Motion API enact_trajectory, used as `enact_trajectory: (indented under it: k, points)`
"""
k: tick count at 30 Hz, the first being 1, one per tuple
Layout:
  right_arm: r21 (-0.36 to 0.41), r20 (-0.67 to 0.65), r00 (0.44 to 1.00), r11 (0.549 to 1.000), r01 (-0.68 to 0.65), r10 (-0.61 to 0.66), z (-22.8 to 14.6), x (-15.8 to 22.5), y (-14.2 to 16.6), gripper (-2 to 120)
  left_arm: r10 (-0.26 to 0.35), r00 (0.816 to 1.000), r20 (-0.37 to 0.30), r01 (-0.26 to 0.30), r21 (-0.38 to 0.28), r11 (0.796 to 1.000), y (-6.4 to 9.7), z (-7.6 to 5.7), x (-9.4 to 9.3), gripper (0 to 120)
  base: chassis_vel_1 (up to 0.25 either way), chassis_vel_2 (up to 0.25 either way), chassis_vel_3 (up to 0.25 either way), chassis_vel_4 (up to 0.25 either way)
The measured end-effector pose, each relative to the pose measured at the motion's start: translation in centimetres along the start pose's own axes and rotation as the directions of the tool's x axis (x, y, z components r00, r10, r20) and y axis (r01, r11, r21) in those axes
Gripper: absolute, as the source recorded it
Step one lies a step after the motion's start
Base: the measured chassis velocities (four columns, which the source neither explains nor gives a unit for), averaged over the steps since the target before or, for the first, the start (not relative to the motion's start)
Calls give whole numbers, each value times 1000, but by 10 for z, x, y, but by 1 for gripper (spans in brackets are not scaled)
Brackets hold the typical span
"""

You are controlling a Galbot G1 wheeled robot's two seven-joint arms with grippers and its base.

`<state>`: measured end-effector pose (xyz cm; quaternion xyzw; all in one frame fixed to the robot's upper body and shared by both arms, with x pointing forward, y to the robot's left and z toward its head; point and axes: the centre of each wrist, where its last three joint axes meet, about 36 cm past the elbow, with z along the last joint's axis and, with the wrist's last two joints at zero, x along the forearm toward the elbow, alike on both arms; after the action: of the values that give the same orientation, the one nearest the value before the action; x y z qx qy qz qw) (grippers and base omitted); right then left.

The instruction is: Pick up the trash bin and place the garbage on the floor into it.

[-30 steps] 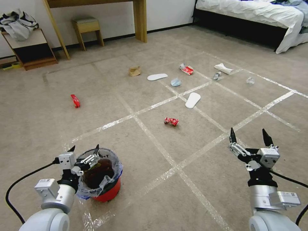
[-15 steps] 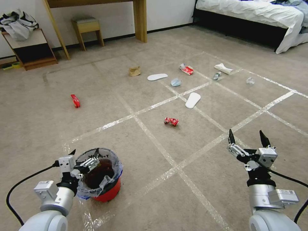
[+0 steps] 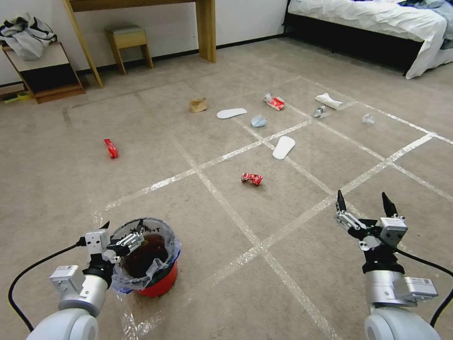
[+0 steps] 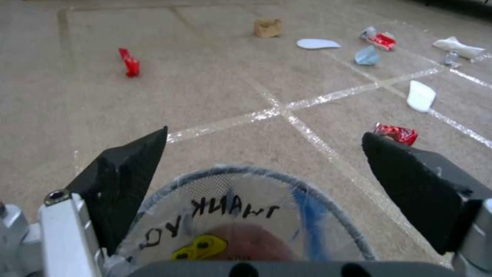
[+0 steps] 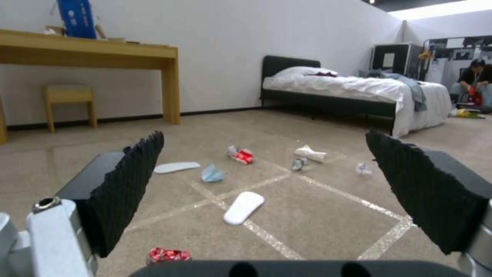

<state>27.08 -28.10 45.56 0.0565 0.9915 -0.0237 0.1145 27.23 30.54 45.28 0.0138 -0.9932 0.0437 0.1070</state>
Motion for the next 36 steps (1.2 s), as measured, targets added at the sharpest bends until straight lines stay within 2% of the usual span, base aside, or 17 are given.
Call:
enact_trajectory:
  k: [8,12,14,15,17,18,19,20,21,22,23,26,28,31,34,36]
  points:
    - [-1,-11,1000,1000,2,-2,3,2,0,100,-6,1000,-13,6,12,1000,3,2,-3,100,0,0,0,0]
    - [1,-12,1000,1000,4,-4,3,1,0,100,-13,999,-46,15,24,1000,8,5,-4,100,0,0,0,0]
    - [1,-11,1000,1000,6,-5,3,0,0,100,-11,994,-109,19,70,997,17,11,-6,100,0,0,0,0]
    - [1,-11,1000,1000,6,-5,3,0,0,100,-11,994,-109,19,70,997,17,11,-6,100,0,0,0,0]
    - [1,-13,1000,1000,6,-6,3,1,0,100,-1,986,-166,19,102,995,24,16,-8,100,0,0,0,0]
    - [1,-13,1000,1000,6,-6,3,1,0,100,-1,986,-166,19,102,995,24,16,-8,100,0,0,0,0]
    - [3,-16,1000,1000,7,-7,3,2,0,100,-3,978,-208,26,107,994,33,22,-10,100,0,0,0,0]
    - [3,-18,1000,1000,8,-8,4,2,0,100,-6,976,-220,29,103,994,37,24,-11,100,0,0,0,0]
    - [6,-22,1000,1000,9,-9,4,3,-1,100,-19,969,-245,40,81,996,50,28,-14,100,0,0,0,0]
    - [6,-22,1000,1000,9,-9,4,3,-1,100,-19,969,-245,40,81,996,50,28,-14,100,0,0,0,0]
    - [9,-26,1000,1000,9,-8,4,4,-1,100,-28,966,-255,46,66,997,59,30,-16,100,0,0,0,0]
    - [14,-31,999,1000,8,-7,5,6,-2,100,-34,965,-261,50,55,997,66,30,-18,100,0,0,0,0]
    - [20,-41,999,1000,1,-1,8,8,-4,100,-37,962,-270,50,43,998,78,31,-24,100,0,0,0,0]
    - [21,-41,999,1000,0,1,8,9,-4,100,-37,962,-272,51,43,998,80,31,-26,100,0,0,0,0]
    - [30,-39,999,1000,-10,11,8,9,-7,100,-30,957,-289,48,54,997,88,38,-34,100,0,0,0,0]
    - [39,-38,999,999,-18,20,7,10,-11,100,-32,953,-302,55,68,996,98,49,-43,100,0,0,0,0]
